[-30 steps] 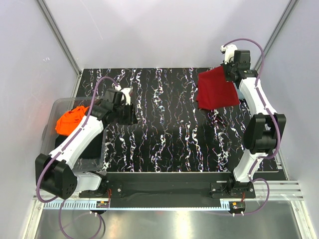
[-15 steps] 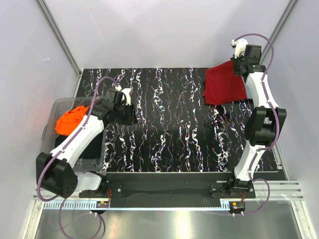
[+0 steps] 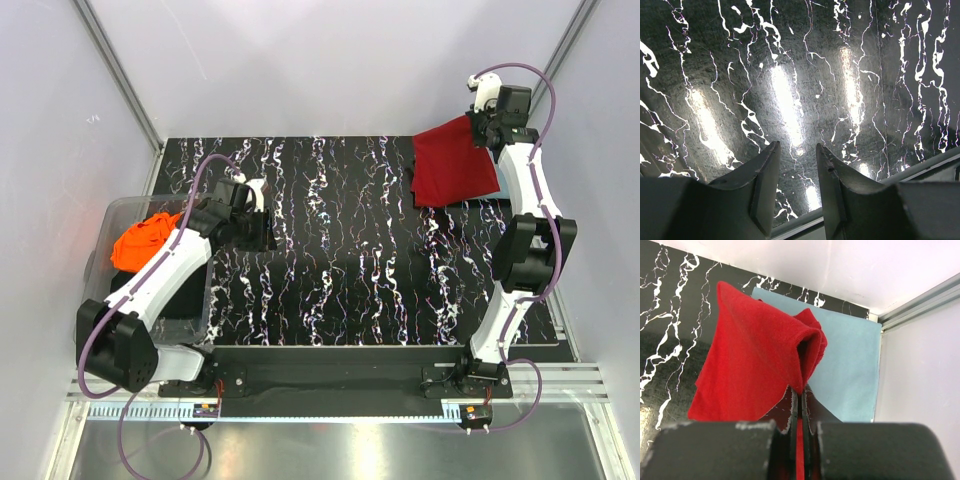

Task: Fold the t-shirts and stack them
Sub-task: Neatly place the folded tshirt to the corner

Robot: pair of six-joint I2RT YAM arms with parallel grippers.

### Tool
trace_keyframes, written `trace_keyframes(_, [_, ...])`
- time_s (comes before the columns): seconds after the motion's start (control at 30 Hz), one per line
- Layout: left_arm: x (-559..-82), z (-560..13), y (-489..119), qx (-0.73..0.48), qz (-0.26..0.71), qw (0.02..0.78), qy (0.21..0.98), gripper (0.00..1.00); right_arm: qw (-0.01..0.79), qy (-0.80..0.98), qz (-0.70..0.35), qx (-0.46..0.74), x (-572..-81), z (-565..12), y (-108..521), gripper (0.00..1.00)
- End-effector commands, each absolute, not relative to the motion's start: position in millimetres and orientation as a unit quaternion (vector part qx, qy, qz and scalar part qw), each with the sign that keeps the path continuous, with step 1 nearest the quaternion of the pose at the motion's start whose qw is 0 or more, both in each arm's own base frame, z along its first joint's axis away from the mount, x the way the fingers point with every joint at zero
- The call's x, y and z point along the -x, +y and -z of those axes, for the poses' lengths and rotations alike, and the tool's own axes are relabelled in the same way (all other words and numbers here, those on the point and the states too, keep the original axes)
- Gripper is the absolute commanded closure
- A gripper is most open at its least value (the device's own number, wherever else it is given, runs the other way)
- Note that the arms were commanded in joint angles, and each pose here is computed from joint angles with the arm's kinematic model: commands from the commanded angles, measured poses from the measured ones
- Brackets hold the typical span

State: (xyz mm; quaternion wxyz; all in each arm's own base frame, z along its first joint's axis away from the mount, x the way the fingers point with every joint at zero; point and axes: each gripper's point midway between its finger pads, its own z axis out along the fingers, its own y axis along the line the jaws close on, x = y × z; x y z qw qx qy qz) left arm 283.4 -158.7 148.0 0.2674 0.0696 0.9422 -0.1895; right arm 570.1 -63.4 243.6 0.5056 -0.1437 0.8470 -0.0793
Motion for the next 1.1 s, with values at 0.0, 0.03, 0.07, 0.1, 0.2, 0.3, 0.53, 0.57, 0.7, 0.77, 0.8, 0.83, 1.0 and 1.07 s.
trace_keyframes(0.0, [-291.9, -154.9, -160.0, -0.076, 0.188, 0.289, 0.936, 0.60, 0.571, 0.801, 0.100, 0.150, -581.5, -294.2, -66.5, 1.00])
trace_keyframes(0.03, [-291.1, -154.2, -160.0, -0.076, 0.188, 0.287, 0.936, 0.60, 0.572, 0.800, 0.100, 0.149, -581.3, -295.1, -67.7, 1.00])
trace_keyframes(0.07, [-290.8, -153.1, -160.1, -0.077, 0.187, 0.286, 0.937, 0.60, 0.576, 0.797, 0.100, 0.150, -580.8, -299.5, -67.5, 1.00])
trace_keyframes(0.1, [-290.5, -154.6, -160.3, -0.077, 0.189, 0.287, 0.936, 0.60, 0.578, 0.796, 0.100, 0.151, -580.8, -301.4, -67.2, 1.00])
trace_keyframes(0.2, [-291.0, -154.7, -160.0, -0.076, 0.188, 0.289, 0.936, 0.60, 0.584, 0.791, 0.102, 0.153, -581.6, -307.4, -68.3, 1.00])
trace_keyframes(0.3, [-291.0, -153.4, -159.7, -0.075, 0.186, 0.286, 0.937, 0.60, 0.582, 0.793, 0.103, 0.147, -582.1, -305.3, -74.5, 1.00])
trace_keyframes(0.53, [-292.6, -149.5, -157.8, -0.073, 0.177, 0.284, 0.939, 0.60, 0.584, 0.796, 0.097, 0.124, -590.2, -288.9, -91.5, 1.00])
trace_keyframes(0.57, [-292.8, -148.5, -157.5, -0.073, 0.176, 0.283, 0.940, 0.60, 0.589, 0.793, 0.098, 0.118, -593.4, -288.3, -96.2, 1.00])
trace_keyframes(0.7, [-293.8, -145.2, -155.7, -0.071, 0.170, 0.280, 0.942, 0.60, 0.591, 0.795, 0.094, 0.100, -605.5, -272.4, -114.6, 1.00])
trace_keyframes(0.77, [-294.2, -143.6, -155.5, -0.070, 0.169, 0.277, 0.943, 0.60, 0.587, 0.799, 0.090, 0.095, -615.6, -258.9, -120.6, 1.00])
trace_keyframes(0.8, [-294.2, -142.6, -155.8, -0.071, 0.169, 0.275, 0.944, 0.60, 0.584, 0.801, 0.092, 0.089, -622.1, -250.1, -126.6, 1.00])
trace_keyframes(0.83, [-294.1, -142.2, -156.1, -0.071, 0.169, 0.274, 0.944, 0.60, 0.583, 0.803, 0.090, 0.084, -625.5, -245.0, -129.9, 1.00])
trace_keyframes(1.0, [-294.5, -139.0, -155.2, -0.069, 0.165, 0.270, 0.946, 0.60, 0.572, 0.813, 0.097, 0.047, -640.7, -217.4, -158.6, 1.00])
trace_keyframes(1.07, [-294.6, -138.0, -155.1, -0.069, 0.165, 0.269, 0.947, 0.60, 0.567, 0.815, 0.114, 0.024, -646.6, -207.4, -172.7, 1.00])
